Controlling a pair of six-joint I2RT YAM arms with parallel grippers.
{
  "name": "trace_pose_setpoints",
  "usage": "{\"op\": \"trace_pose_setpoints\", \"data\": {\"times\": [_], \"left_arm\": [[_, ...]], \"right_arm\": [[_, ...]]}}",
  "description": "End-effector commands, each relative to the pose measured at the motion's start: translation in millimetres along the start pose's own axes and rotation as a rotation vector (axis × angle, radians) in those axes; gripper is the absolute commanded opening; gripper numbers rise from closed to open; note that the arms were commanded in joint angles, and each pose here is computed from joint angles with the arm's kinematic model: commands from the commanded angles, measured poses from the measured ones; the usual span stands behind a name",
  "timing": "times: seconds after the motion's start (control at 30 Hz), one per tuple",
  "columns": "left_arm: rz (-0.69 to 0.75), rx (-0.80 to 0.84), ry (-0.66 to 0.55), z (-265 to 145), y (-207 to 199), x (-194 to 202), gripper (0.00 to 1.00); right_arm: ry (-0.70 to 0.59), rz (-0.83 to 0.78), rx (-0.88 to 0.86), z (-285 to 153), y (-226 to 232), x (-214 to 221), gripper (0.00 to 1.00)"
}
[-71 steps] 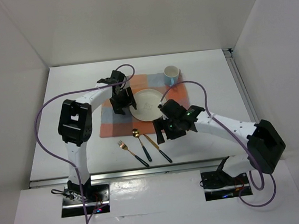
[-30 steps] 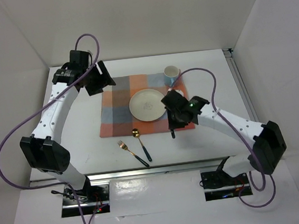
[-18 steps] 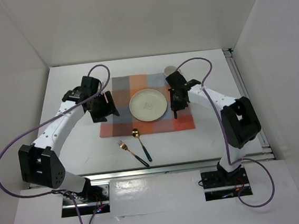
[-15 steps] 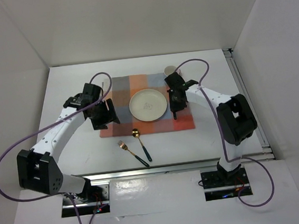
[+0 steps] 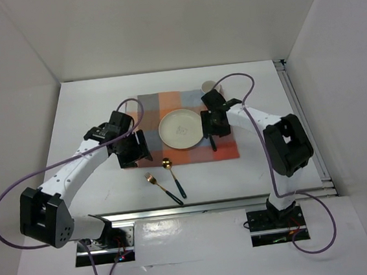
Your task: Set the dinner table for one person
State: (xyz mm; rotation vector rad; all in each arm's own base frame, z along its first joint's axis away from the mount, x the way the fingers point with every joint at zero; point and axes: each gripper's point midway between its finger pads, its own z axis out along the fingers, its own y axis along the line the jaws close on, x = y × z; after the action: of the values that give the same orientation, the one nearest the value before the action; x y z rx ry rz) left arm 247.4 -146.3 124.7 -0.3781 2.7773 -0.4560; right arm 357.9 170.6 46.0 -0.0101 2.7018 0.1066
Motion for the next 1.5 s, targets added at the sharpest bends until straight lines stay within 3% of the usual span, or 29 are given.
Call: {"op": "trace_pose_setpoints", "data": {"times": [0.0,0.07,0.2,0.33,0.47,0.73,0.8,0.87,0.97,1.0,1.03,1.27,1.37,1.47], "left_arm": [[-0.034,-0.002,-0.012,-2,0,6,0.78],[-0.066,-0.018,-0.052,-9,3,2,0.78],[-0.134,-0.029,-0.151,-28,6,-8,0.77],[-0.183,-0.011,-0.225,-50,8,-22,0.77],[-0.226,-0.024,-0.279,-68,14,-30,0.77],[-0.26,-0.016,-0.29,-73,23,-27,0.77],[-0.273,-0.023,-0.267,-69,27,-19,0.77],[-0.289,-0.023,-0.227,-63,28,-9,0.73],[-0.33,-0.029,-0.171,-51,35,10,0.71],[-0.34,-0.022,-0.165,-48,36,13,0.69],[-0.342,-0.034,-0.152,-41,42,20,0.69],[-0.348,-0.007,-0.092,-25,43,42,0.68],[-0.306,-0.008,-0.035,-14,37,58,0.68],[-0.281,0.008,0.023,-3,25,76,0.68]], "right_arm": [[-0.123,0.0,-0.046,-44,11,-25,0.67],[-0.149,-0.022,-0.085,-63,22,-22,0.67],[-0.097,-0.178,-0.23,-87,87,34,0.66],[-0.03,-0.284,-0.302,-92,136,88,0.75],[0.026,-0.339,-0.326,-76,168,118,0.75],[0.115,-0.476,-0.259,-41,192,175,0.66],[0.132,-0.479,-0.231,-33,187,184,0.56],[0.138,-0.471,-0.21,-31,182,186,0.49],[0.123,-0.462,-0.19,-36,178,185,0.22],[0.102,-0.45,-0.181,-37,178,181,0.07],[0.097,-0.451,-0.173,-41,175,179,0.02],[-0.035,-0.374,-0.151,-87,156,131,0.0],[-0.094,-0.282,-0.132,-112,127,103,0.0],[-0.103,-0.176,-0.08,-107,81,79,0.0]]}}
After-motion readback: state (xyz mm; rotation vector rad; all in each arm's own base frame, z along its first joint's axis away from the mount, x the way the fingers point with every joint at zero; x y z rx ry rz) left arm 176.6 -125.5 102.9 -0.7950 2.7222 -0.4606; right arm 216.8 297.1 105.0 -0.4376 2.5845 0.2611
